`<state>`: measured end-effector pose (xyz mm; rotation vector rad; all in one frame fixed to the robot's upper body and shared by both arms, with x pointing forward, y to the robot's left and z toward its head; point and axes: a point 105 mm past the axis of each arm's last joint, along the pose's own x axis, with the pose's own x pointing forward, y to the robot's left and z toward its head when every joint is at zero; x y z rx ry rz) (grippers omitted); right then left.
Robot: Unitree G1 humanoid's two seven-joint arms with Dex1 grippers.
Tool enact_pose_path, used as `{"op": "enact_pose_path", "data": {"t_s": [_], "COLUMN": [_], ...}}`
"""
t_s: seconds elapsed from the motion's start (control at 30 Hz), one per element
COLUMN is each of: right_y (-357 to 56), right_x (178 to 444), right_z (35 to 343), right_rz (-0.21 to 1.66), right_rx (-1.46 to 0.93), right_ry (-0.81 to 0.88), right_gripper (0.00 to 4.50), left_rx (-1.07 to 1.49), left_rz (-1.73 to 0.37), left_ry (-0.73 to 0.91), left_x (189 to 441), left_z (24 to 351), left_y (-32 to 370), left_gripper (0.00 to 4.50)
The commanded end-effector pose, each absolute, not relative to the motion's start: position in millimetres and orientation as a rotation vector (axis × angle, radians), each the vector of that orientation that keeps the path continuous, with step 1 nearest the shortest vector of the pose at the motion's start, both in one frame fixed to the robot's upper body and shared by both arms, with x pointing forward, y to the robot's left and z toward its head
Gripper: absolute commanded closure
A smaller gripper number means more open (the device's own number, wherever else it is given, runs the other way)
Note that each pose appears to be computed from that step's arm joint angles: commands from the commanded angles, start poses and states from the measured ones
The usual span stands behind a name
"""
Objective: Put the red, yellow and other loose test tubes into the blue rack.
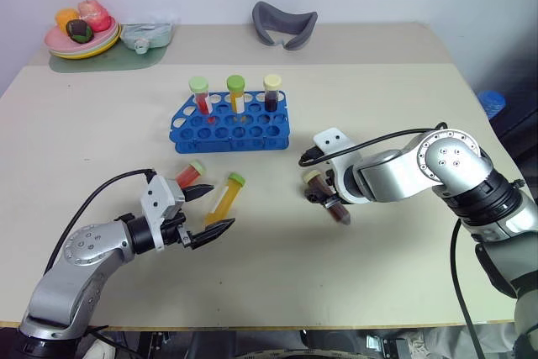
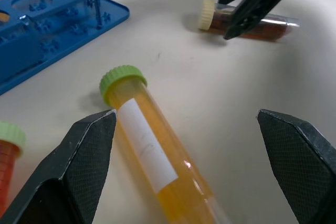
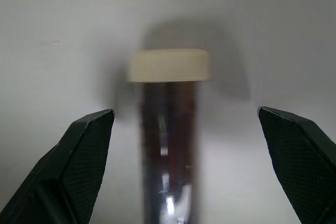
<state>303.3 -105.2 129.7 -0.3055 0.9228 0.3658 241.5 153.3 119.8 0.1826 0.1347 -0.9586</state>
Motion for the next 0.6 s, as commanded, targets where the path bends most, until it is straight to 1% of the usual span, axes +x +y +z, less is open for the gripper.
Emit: {"op": "enact_pose_path", "data": {"t_s": [0.03,0.4,0.43,0.5,0.6], "right_y": [-100,-101,-101,-100,-98], "right_x": [302,304,304,304,305], "right_z": [132,123,122,121,122], "right_rz": [0.381,0.358,0.361,0.366,0.373], "right_rx": [-0.283,-0.311,-0.309,-0.304,-0.299], "right_ry": [0.92,0.967,0.971,0.978,0.981], "right_gripper": [0.03,0.03,0.26,0.92,2.38], "left_rx": [0.209,0.21,0.21,0.211,0.211], "left_rz": [-0.963,-0.959,-0.957,-0.954,-0.949], "left_ry": [0.091,0.084,0.084,0.083,0.082], "left_x": [238,238,238,239,239], "left_z": [126,123,123,124,125], "left_y": [152,154,154,155,155], "left_gripper": [0.13,0.13,0.05,0.0,0.0]}}
